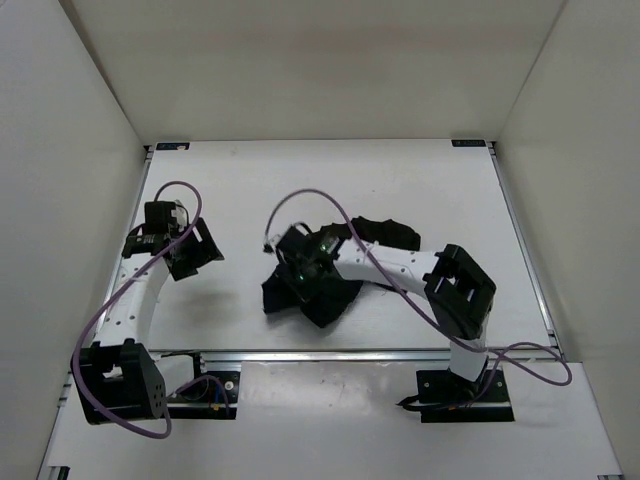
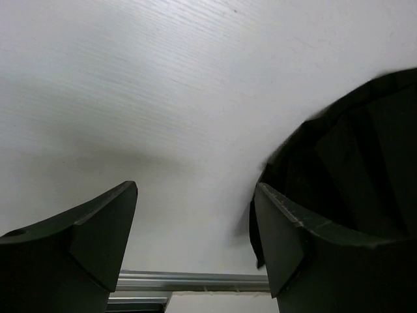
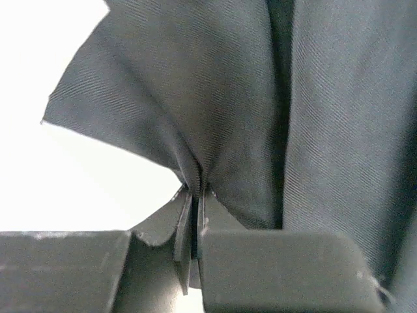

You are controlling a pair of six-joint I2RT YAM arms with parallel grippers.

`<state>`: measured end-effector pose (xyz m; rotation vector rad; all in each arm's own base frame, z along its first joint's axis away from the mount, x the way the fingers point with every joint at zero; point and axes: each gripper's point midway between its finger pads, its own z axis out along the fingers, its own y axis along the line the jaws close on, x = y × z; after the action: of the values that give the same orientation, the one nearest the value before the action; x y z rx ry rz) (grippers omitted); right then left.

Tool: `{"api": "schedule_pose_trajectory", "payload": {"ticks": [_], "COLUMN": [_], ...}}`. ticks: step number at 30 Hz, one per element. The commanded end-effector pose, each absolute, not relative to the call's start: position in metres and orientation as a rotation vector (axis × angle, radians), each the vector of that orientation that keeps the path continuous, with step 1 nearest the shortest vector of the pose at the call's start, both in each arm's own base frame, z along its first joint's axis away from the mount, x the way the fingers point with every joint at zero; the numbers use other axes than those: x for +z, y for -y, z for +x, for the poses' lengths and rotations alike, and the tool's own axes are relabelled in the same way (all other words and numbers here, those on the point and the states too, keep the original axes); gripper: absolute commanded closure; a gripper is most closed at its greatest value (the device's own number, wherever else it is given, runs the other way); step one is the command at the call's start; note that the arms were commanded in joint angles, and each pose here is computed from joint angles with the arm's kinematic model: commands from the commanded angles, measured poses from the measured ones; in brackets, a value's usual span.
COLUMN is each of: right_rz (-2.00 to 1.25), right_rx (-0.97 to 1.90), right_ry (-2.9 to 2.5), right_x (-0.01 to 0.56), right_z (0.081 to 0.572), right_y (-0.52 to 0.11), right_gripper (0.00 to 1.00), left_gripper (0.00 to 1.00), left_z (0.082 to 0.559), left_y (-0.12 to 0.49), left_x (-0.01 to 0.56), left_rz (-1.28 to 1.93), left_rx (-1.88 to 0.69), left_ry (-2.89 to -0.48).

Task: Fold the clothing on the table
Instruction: Flatten the skirt out

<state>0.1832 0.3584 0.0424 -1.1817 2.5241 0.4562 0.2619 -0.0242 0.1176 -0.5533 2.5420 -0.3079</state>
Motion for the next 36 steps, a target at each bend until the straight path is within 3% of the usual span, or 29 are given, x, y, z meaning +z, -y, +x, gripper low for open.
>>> {"api": "schedule_pose_trajectory", "payload": {"ticks": [1, 5, 9, 12, 17, 18, 20, 22, 23, 26, 31, 36], "right_rz": [-1.174, -1.121, -0.918, -0.694, -0.278, -0.155, 0.018, 0.180, 0.185, 0.153, -0.189, -0.616], "right_rx": [0.769, 0.969, 1.044, 1.022, 1.054, 0.966, 0.859, 0.616, 0.564, 0.502, 0.818, 0.822], "right_ry": [-2.318, -2.114, -2.094, -2.171, -2.450, -2.556, -2.677, -2.735, -2.747, -2.634, -2.460, -2.374], "right_x": [0.158, 0.303, 0.341, 0.311, 0.193, 0.162, 0.124, 0.103, 0.102, 0.133, 0.177, 0.166], "right_z": [0.202, 0.227, 0.250, 0.261, 0.239, 0.232, 0.222, 0.224, 0.223, 0.242, 0.239, 0.209], "right_y": [-0.420, -0.437, -0.378, -0.310, -0.198, -0.175, -0.143, -0.103, -0.100, -0.106, -0.202, -0.278], "right_gripper": [1.00, 1.00, 1.00, 1.00, 1.00, 0.96, 0.70, 0.54, 0.48, 0.44, 0.44, 0.39], "left_gripper": [0.17, 0.17, 0.17, 0.17, 0.19, 0.18, 0.16, 0.14, 0.13, 0.12, 0.07, 0.06], "left_z": [0.272, 0.279, 0.278, 0.277, 0.276, 0.273, 0.268, 0.260, 0.258, 0.254, 0.254, 0.276], "left_y": [0.012, 0.012, 0.010, 0.011, 0.026, 0.033, 0.042, 0.062, 0.071, 0.092, 0.131, 0.141], "left_x": [0.132, 0.138, 0.139, 0.137, 0.132, 0.128, 0.120, 0.111, 0.108, 0.100, 0.094, 0.094], "left_rz": [-0.574, -0.583, -0.580, -0.572, -0.530, -0.508, -0.486, -0.431, -0.431, -0.443, -0.458, -0.519], "left_rx": [-0.277, -0.300, -0.296, -0.292, -0.349, -0.367, -0.395, -0.462, -0.495, -0.578, -0.704, -0.725], "left_ry": [-2.505, -2.493, -2.490, -2.493, -2.508, -2.526, -2.554, -2.591, -2.606, -2.613, -2.608, -2.547]}}
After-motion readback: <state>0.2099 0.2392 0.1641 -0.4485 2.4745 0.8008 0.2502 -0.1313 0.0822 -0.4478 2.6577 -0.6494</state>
